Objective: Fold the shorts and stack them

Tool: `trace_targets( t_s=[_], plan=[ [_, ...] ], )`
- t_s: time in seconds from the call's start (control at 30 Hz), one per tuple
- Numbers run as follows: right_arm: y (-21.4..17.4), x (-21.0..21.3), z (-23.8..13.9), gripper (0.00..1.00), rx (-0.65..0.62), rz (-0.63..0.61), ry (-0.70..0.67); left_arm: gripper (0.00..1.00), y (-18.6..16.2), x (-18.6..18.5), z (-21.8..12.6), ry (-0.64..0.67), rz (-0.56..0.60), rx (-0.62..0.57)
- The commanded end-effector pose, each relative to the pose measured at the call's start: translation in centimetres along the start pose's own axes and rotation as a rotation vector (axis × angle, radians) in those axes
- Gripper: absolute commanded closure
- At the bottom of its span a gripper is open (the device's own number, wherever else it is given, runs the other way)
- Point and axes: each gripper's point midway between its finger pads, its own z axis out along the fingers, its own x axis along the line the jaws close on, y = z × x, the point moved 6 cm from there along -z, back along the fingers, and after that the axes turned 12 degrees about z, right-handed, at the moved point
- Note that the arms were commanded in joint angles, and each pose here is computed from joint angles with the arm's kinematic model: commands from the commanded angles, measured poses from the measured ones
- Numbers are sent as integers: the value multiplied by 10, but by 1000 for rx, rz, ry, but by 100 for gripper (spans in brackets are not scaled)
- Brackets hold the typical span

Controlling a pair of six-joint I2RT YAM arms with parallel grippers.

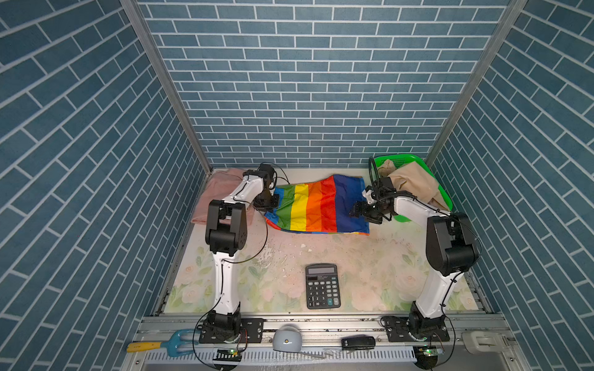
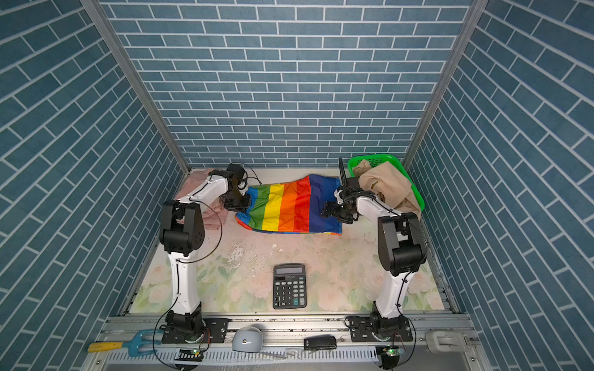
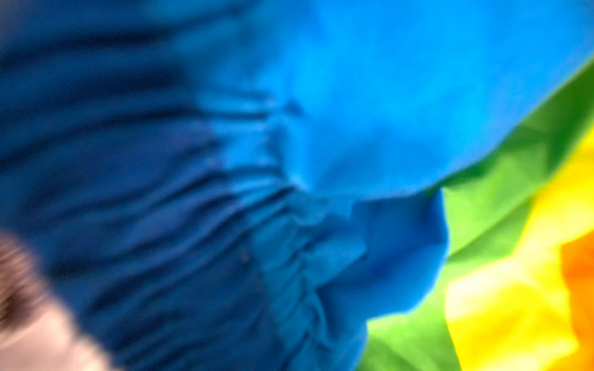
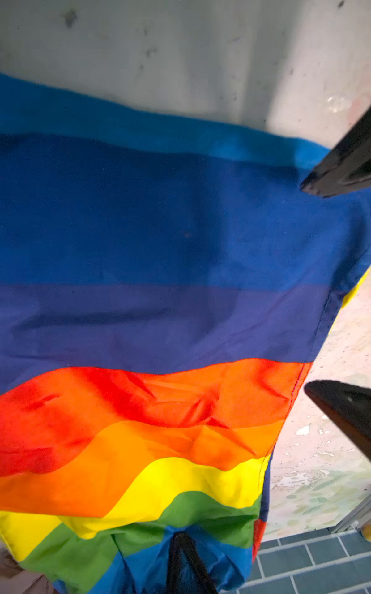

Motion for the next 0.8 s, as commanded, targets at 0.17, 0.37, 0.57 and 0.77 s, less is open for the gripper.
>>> trace_targets(
  t_s=[0.17,0.37,0.57,0.77],
  plan=[
    [8,101,-1,9,-87,56,345,100,-8,-15,-68,26,-2,-51],
    [14,178,27,8,-68,135,617,100,-2,-29,-70,14,13,-60],
    [30,210,64,7,-38,219,725,100,0,-32,-75,20,28,-73],
    [49,204,114,7,-46,277,721,100,1,-33,-79,13,37,-85]
  ],
)
